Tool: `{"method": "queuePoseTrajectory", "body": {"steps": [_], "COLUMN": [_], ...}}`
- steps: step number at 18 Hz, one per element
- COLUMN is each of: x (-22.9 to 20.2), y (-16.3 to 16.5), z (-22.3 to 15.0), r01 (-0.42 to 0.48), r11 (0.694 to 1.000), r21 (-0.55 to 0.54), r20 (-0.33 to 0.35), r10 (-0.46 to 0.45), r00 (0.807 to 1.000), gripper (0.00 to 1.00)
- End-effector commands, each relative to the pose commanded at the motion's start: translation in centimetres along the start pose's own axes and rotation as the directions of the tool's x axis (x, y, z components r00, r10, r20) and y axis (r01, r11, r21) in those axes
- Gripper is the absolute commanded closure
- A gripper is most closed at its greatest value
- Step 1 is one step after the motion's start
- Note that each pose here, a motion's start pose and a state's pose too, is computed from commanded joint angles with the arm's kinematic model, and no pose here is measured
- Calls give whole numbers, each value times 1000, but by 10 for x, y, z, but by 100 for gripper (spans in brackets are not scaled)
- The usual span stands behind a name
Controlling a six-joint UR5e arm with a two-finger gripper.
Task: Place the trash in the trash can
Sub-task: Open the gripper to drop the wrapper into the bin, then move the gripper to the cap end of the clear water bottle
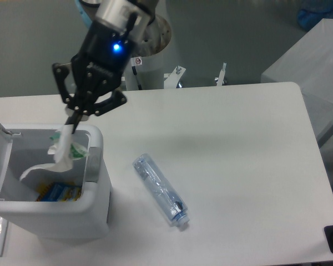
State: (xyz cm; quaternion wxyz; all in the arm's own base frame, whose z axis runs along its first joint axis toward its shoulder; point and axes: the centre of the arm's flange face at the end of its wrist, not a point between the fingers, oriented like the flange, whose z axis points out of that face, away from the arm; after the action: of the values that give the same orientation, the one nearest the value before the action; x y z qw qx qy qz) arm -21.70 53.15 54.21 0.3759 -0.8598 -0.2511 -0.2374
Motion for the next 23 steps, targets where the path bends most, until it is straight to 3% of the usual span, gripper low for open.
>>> {"method": "queuePoseTrajectory", "body": {"steps": [1,2,3,6,10,14,17,21,23], "x": [-3,-4,-5,-7,-12,-60,-115,-184,-217], "y": [2,3,2,0,-8,-20,-25,-29,-25], "z": [3,4,6,7,9,-10,-17,-16,-3], "r01": [5,4,-4,-12,-11,45,124,229,265], "r11": [1000,1000,1000,1000,1000,998,991,972,964], "r21": [-7,-8,-12,-10,-7,33,52,55,38], "r20": [0,1,0,5,32,168,238,281,345], "r10": [-5,-4,4,12,11,-50,-133,-235,-261], "r00": [1000,1000,1000,1000,999,985,962,930,902], "gripper": [74,50,35,16,9,6,5,4,1]}}
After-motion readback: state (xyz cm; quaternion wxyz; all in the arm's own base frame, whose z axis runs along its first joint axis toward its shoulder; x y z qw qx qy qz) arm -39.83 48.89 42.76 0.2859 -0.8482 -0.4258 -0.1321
